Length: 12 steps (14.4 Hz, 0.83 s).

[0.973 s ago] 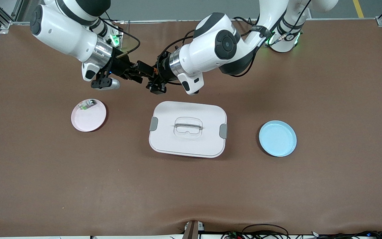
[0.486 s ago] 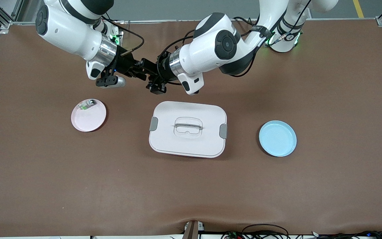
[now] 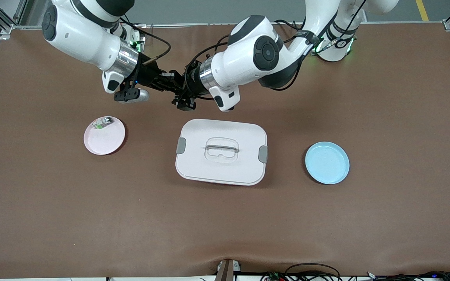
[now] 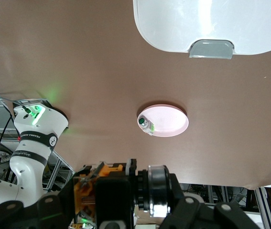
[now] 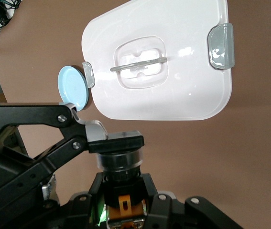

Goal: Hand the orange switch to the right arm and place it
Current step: 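Open the left gripper and withdraw it while the right gripper holds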

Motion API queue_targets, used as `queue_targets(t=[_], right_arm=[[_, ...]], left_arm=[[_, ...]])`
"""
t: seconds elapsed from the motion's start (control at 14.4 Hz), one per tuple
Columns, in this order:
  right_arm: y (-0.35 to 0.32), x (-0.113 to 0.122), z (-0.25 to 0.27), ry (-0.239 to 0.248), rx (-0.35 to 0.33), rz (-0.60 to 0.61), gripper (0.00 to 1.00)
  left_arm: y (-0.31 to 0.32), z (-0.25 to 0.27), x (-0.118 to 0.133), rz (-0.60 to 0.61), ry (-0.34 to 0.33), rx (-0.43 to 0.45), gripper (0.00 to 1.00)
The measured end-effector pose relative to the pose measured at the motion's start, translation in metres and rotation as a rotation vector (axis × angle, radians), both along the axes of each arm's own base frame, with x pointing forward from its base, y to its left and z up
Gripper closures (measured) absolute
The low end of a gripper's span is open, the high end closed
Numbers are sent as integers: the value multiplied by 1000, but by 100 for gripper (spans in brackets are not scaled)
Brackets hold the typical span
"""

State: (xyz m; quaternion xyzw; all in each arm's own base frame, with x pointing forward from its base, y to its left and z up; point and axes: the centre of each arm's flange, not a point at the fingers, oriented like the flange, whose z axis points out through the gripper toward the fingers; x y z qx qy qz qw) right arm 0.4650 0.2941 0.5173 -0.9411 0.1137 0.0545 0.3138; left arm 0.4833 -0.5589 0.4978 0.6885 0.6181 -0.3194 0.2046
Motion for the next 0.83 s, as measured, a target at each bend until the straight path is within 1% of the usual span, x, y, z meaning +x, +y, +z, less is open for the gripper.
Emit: queue_targets(t=[0.14, 0.35, 0.42, 0.63, 0.69, 0.76, 0.83], right_arm=[[0, 0, 1, -1, 1, 0, 64], [0, 1, -3, 8, -3, 1, 64], [0, 1, -4, 8, -3, -1, 64], [0, -1, -6, 25, -13, 18, 64], [0, -2, -6, 24, -30, 34, 64], [-2, -3, -8, 15, -70, 64, 64], [-5, -5, -9, 1, -133, 112, 64]], left_arm=[[0, 1, 0, 0, -1, -1, 27], [7, 8, 9, 14, -13, -9, 3], [11, 12, 11, 4, -25, -4, 0], [32, 31, 19, -65, -122, 48, 0], [43, 39, 24, -77, -157, 68, 0], [55, 45, 32, -90, -190, 87, 0], [70, 51, 40, -107, -225, 107, 0]])
